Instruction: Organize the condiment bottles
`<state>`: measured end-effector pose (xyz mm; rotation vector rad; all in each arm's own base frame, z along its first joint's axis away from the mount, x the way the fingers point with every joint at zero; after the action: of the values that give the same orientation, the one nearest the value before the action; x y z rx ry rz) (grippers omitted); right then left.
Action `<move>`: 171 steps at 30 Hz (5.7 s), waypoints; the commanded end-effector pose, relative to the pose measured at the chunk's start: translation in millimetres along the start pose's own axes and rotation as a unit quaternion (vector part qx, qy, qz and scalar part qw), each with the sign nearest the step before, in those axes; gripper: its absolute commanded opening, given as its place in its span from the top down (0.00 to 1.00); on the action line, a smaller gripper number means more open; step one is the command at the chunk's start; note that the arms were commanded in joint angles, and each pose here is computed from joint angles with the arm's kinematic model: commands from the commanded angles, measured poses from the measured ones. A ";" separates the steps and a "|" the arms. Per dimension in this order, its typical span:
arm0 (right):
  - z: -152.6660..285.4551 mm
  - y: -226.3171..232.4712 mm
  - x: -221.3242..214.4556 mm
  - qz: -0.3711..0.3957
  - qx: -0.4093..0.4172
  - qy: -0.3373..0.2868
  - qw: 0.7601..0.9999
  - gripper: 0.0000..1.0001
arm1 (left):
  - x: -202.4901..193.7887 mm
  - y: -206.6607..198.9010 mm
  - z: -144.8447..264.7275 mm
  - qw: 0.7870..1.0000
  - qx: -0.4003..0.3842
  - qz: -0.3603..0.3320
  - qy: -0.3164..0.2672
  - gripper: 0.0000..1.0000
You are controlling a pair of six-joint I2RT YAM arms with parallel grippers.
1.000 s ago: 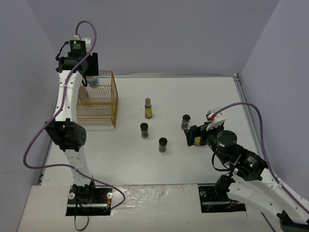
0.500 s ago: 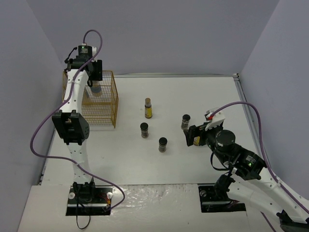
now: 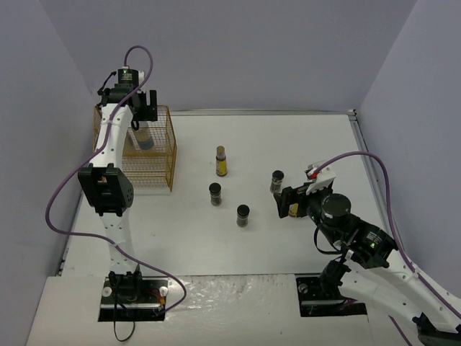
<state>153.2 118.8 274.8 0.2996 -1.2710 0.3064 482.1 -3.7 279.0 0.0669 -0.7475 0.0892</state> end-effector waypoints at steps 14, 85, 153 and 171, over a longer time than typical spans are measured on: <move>0.1 0.0 16.4 -0.018 -0.004 -0.039 0.999 0.00 | -27.6 -113.1 162.6 0.965 -0.222 -0.046 -0.134 0.09; 10.0 0.4 22.3 -0.029 0.013 -0.060 0.998 0.00 | -22.8 -34.5 217.5 0.989 -0.060 -0.034 -0.129 1.00; -38.0 -12.1 -11.6 -0.091 -0.171 0.031 0.981 0.00 | -58.3 47.1 143.8 0.993 -0.016 0.089 -0.082 0.03; -81.5 -59.2 -52.2 -0.128 -0.243 0.143 0.951 0.09 | -186.4 -27.9 190.5 0.974 -0.178 0.006 -0.143 0.03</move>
<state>229.5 90.0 201.6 -0.0472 -0.9578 -0.1570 220.8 -52.3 262.7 -0.1895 -0.8402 -0.0087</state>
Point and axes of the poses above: each gripper's point midway between its finger pads, its own z axis back along the fingers, its own y axis along the line the jaws close on, x = y × z, the point moved 7 cm from there along z, back along the fingers, and after that the axes turned 2 degrees about z, right-handed, at the moved point
